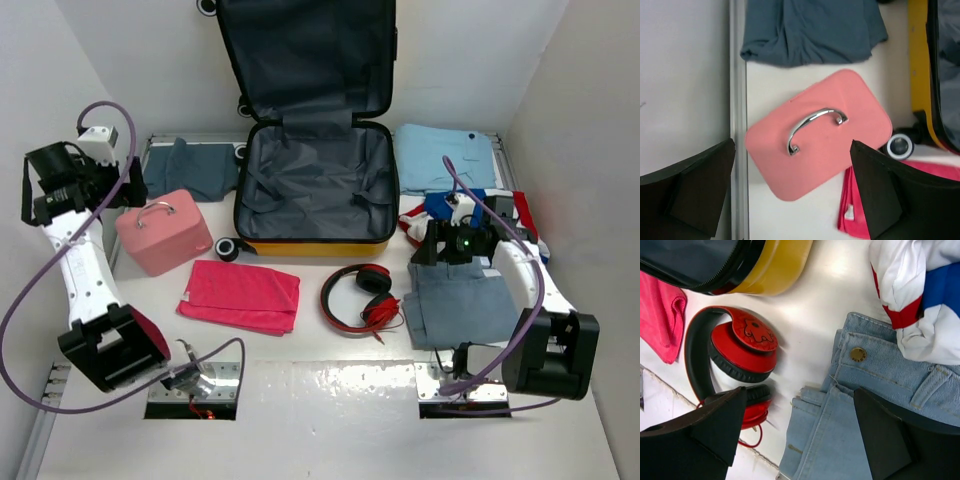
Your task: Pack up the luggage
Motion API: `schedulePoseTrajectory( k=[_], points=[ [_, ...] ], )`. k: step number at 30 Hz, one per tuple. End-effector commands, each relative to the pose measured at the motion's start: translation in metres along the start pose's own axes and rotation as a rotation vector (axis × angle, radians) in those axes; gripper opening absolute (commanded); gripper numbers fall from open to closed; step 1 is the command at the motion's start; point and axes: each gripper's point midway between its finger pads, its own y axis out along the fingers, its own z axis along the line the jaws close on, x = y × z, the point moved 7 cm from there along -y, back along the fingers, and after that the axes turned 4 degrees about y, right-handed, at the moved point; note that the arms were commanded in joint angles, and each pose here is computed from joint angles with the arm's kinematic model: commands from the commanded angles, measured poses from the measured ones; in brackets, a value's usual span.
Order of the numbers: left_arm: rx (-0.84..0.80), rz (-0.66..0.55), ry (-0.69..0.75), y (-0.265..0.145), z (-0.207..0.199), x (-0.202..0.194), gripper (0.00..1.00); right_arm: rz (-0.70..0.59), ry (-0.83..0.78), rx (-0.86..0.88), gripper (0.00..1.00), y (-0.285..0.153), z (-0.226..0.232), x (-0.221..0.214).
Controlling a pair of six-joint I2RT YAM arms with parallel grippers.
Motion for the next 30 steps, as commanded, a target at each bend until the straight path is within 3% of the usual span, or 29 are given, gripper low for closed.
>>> schedulePoseTrajectory(
  k=[1,6,9,10,12,15,18,30],
  points=[
    [-0.069,0.041,0.017,-0.007,0.008,0.001,0.99,-0.024,-0.032,0.028,0.86,-0.001,0.003,0.013],
    [-0.256,0.065,0.089,0.011,0.028,-0.007,0.94,-0.018,-0.025,0.038,0.86,0.001,0.002,0.009],
    [-0.348,0.086,0.162,0.026,0.044,0.009,0.81,-0.011,-0.026,0.041,0.86,0.001,0.003,0.008],
    [-0.401,0.141,0.146,0.028,0.043,0.002,0.76,-0.009,-0.024,0.042,0.86,0.000,0.003,0.007],
    [-0.432,0.144,0.192,0.041,0.053,0.005,0.74,-0.012,-0.023,0.044,0.86,0.001,0.003,0.007],
    [-0.426,0.153,0.302,0.050,0.064,0.002,0.75,-0.003,-0.013,0.050,0.86,0.003,0.002,0.006],
    [-0.474,0.198,0.380,0.065,0.050,-0.006,0.76,0.002,-0.010,0.053,0.86,0.004,0.001,0.006],
    [-0.612,0.260,0.340,0.094,0.022,-0.043,0.82,0.028,0.013,0.054,0.86,0.008,-0.002,0.008]
  ],
)
